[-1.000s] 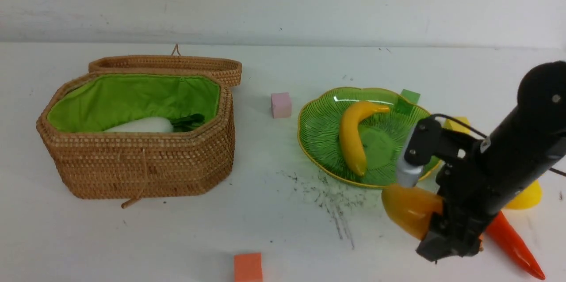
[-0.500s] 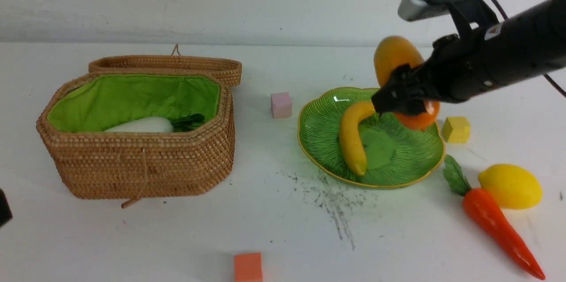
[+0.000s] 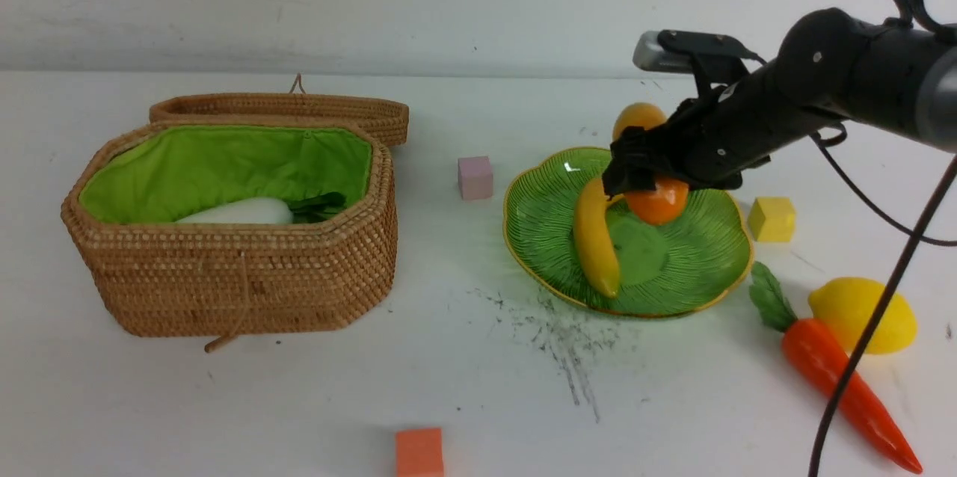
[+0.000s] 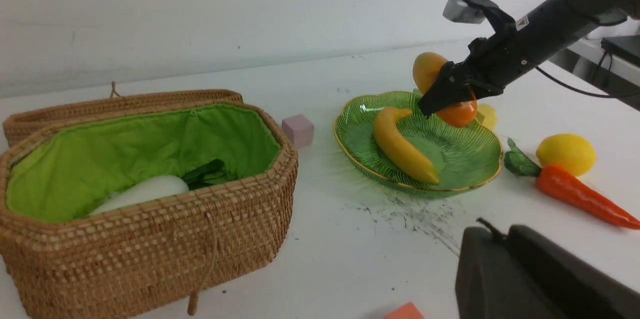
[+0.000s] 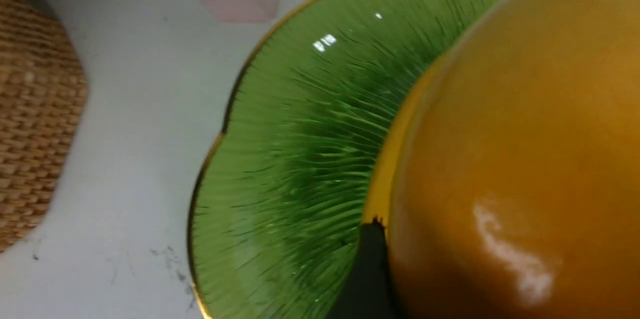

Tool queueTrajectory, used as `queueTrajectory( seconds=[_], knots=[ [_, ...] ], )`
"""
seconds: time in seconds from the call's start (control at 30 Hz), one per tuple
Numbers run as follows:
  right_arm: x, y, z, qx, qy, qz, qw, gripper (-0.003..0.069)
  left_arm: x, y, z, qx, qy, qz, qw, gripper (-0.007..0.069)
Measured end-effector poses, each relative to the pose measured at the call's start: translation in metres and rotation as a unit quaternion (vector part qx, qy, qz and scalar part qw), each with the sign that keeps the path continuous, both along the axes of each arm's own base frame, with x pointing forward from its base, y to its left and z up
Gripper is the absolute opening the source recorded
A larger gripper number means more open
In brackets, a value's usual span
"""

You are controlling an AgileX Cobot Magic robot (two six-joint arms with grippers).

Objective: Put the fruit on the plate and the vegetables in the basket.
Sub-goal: Use the right arm to grab a mango and put it into the right plate, then use the right arm to grab a carrot and put it into the left basket

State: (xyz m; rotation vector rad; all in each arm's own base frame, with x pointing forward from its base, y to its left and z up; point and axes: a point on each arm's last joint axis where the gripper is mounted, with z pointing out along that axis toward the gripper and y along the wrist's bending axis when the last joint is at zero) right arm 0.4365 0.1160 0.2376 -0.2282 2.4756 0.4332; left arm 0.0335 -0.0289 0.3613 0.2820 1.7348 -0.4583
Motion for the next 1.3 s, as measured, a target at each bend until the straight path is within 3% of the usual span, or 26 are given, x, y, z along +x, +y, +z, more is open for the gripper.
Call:
queueTrajectory(
  seconds=[0.23, 0.43, 0.57, 0.77, 0.8, 0.9, 0.93, 0.97, 1.03, 1.17, 1.3],
  knots=[
    [0.002, -0.003, -0.005, -0.011, 0.005, 0.001, 1.000, 0.0592, -0.001, 0.000, -0.002, 0.005, 0.010, -0.004, 1.000, 0.0039],
    [-0.001, -0.007, -0.008, -0.034, 0.030, 0.000, 0.999, 0.0678, -0.001, -0.001, -0.002, 0.004, 0.010, -0.004, 1.000, 0.0040],
    [-0.004, -0.008, -0.004, -0.050, 0.050, 0.008, 0.997, 0.0660, -0.001, -0.001, -0.002, 0.002, 0.012, -0.006, 1.000, 0.0039],
    [-0.022, -0.012, 0.032, -0.072, 0.073, 0.035, 0.994, 0.0517, -0.002, -0.002, -0.003, 0.005, 0.018, -0.012, 1.000, 0.0036],
    [-0.030, -0.015, 0.044, -0.083, 0.082, 0.041, 0.992, 0.0479, -0.002, -0.002, -0.004, 0.007, 0.020, -0.016, 1.000, 0.0036],
    [-0.062, -0.028, 0.076, -0.135, 0.112, 0.055, 0.983, 0.0278, -0.005, -0.007, -0.006, 0.013, 0.030, -0.047, 0.998, 0.0036],
    [-0.064, -0.029, 0.078, -0.136, 0.112, 0.055, 0.983, 0.0268, -0.005, -0.007, -0.006, 0.013, 0.030, -0.047, 0.998, 0.0036],
    [-0.076, -0.037, 0.080, -0.162, 0.129, 0.038, 0.978, 0.0200, -0.008, -0.010, -0.006, 0.019, 0.031, -0.072, 0.997, 0.0036],
    [-0.086, -0.044, 0.074, -0.180, 0.148, 0.021, 0.972, 0.0172, -0.010, -0.013, -0.007, 0.028, 0.027, -0.091, 0.995, 0.0036],
    [-0.106, -0.061, 0.041, -0.198, 0.218, -0.007, 0.956, 0.0212, -0.014, -0.017, -0.008, 0.044, 0.022, -0.130, 0.990, 0.0036],
    [-0.117, -0.087, 0.005, -0.193, 0.257, -0.032, 0.946, 0.0384, -0.016, -0.019, -0.008, 0.052, 0.021, -0.147, 0.988, 0.0036]
  ],
)
